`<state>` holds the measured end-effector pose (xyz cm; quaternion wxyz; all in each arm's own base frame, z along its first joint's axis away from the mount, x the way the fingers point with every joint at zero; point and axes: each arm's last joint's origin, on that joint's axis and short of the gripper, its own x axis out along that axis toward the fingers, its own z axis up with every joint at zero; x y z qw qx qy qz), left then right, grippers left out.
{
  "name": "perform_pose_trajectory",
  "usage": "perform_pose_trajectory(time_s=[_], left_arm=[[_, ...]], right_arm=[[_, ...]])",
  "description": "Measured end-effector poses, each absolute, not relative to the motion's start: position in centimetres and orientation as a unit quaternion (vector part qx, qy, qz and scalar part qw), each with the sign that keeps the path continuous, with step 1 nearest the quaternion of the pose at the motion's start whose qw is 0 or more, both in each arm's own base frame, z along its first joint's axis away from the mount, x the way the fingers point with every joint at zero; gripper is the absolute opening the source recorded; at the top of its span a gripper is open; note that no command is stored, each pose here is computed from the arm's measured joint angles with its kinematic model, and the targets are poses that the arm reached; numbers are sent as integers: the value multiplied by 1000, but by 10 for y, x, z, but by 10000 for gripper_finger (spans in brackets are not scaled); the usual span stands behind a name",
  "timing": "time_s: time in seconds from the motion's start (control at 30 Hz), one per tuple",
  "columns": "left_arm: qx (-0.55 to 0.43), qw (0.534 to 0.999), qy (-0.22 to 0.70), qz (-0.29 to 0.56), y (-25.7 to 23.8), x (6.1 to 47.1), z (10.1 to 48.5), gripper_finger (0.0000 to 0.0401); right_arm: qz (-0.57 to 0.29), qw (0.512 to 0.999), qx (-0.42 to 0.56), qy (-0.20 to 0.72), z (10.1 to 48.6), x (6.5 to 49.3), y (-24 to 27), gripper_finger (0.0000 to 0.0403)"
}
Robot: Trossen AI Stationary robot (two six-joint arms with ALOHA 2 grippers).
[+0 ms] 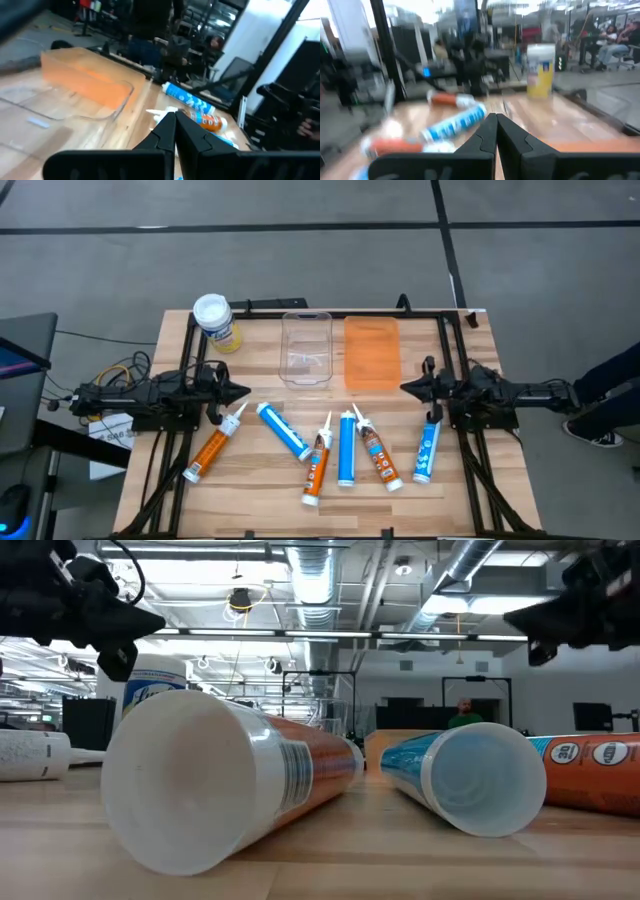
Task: Pick & place silicon tubes, Sealant and Lysol wipes
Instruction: Put the right orange sealant into the orange bin
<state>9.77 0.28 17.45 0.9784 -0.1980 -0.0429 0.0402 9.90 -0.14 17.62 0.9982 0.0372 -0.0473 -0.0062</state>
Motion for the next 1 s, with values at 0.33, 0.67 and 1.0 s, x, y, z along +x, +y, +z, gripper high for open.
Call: perform_pose_trajectory(time_s=[0.33, 0.67, 1.0], left_arm=[[-212, 973, -78, 40, 3, 97, 182, 0], [-212, 973, -81, 44, 3, 96, 183, 0], [-232, 969, -73, 44, 3, 97, 182, 0]], right_arm=[[4, 980, 55, -193, 204, 92, -1, 0], [-68, 966, 59, -242, 212, 88, -7, 0], [-91, 962, 66, -249, 213, 87, -8, 0]])
